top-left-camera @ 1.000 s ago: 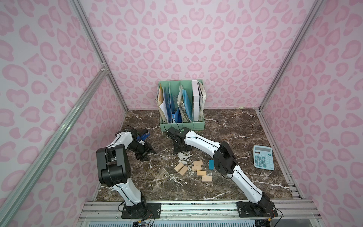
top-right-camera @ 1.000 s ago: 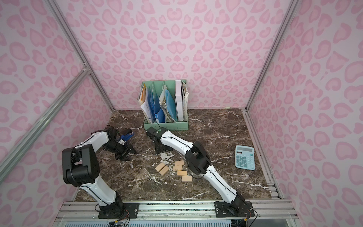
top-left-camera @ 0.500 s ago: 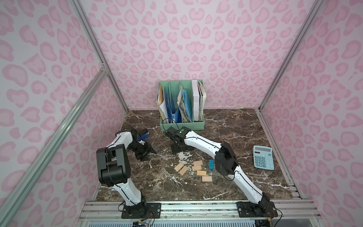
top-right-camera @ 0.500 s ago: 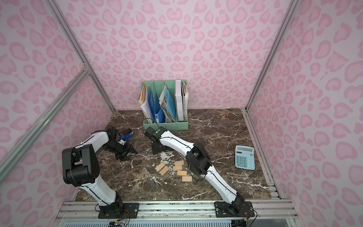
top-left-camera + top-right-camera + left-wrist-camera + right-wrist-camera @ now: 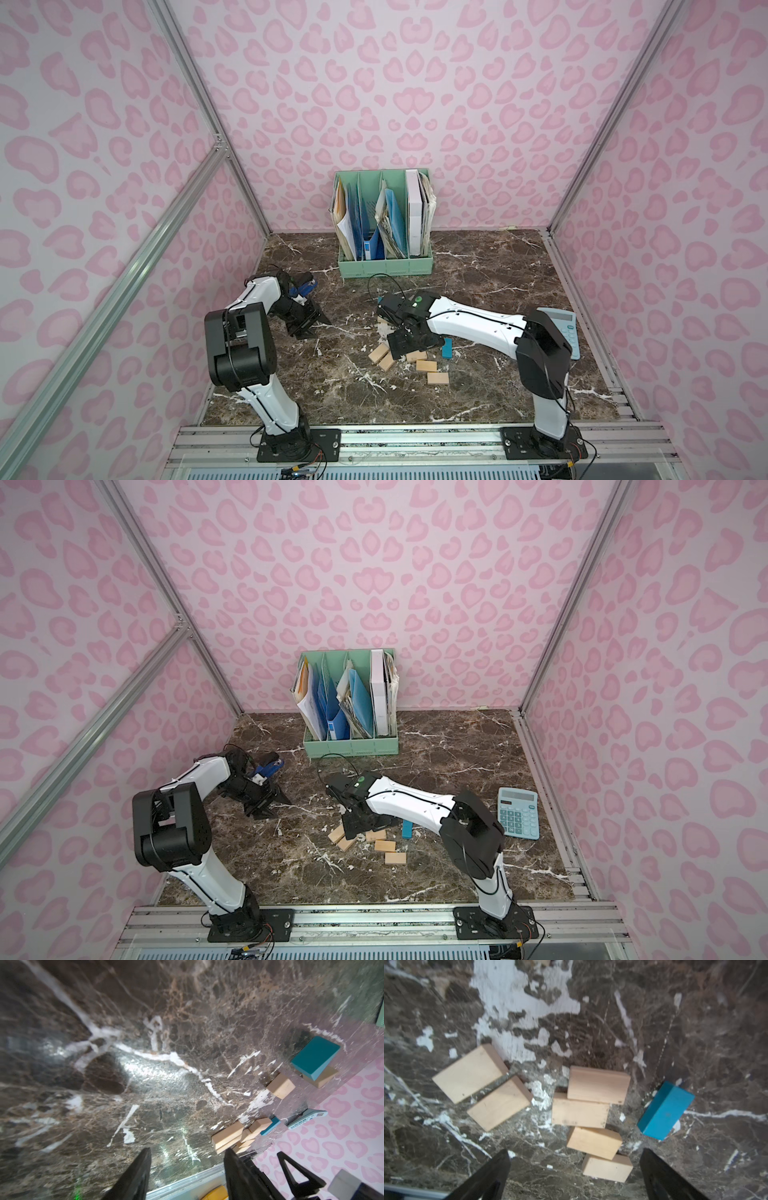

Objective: Assemble a carrot with building blocks
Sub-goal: Move the building block to the center of the board.

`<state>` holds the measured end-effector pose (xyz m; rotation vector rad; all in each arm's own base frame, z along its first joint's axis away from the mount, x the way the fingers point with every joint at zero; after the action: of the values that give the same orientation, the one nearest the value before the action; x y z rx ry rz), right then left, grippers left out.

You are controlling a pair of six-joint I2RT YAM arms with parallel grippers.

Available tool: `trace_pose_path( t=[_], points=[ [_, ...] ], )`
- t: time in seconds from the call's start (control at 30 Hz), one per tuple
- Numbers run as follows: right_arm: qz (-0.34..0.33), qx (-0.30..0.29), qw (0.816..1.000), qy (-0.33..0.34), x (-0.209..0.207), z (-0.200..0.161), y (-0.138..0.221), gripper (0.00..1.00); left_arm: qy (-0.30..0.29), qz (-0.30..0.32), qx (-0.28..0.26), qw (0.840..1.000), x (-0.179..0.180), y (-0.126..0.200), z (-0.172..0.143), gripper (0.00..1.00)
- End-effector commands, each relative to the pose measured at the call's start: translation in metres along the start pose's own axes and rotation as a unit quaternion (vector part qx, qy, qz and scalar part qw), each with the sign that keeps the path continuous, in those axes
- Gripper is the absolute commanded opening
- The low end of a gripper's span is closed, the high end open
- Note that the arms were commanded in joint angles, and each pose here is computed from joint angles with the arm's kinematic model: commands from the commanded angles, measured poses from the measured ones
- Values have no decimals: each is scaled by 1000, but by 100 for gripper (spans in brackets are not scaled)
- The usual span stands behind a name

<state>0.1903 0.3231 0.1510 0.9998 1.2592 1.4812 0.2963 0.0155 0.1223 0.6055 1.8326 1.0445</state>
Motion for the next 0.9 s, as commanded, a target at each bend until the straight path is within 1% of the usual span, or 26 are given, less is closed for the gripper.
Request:
trace_pose_path(
  t=[0.0,0.07,0.27,0.47,0.7,0.87],
  points=[
    [52,-47,997,-28,3,4,9,99,-1,3,9,1000,0,1,-3,58],
    [63,-52,996,-25,2,5,10,99,0,3,10,1000,0,1,-4,58],
    [19,-16,1000,-19,-2,1,-12,99,-1,4,11,1000,-1,4,-4,57],
    [43,-17,999,-27,-4,-3,-13,99,-4,10,11,1000,0,6,-6,57],
    [61,8,998,-29,-12,-16,-26,99,-2,9,9,1000,-1,6,-6,57],
    [59,20,998,-25,-15,-20,-31,99,-2,6,5,1000,-3,8,-4,57]
  ],
)
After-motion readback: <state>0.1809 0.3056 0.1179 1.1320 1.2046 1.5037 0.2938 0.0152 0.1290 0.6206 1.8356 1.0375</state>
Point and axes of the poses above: each gripper's point midway between its finger pads, its own y axis back along the fingers, its own x axis along the line the jaws close on, z = x × y, the point moved 7 cm from there along y, back along the fingers, and after that the axes turned 5 degrees about -y, right-handed, at the moved point
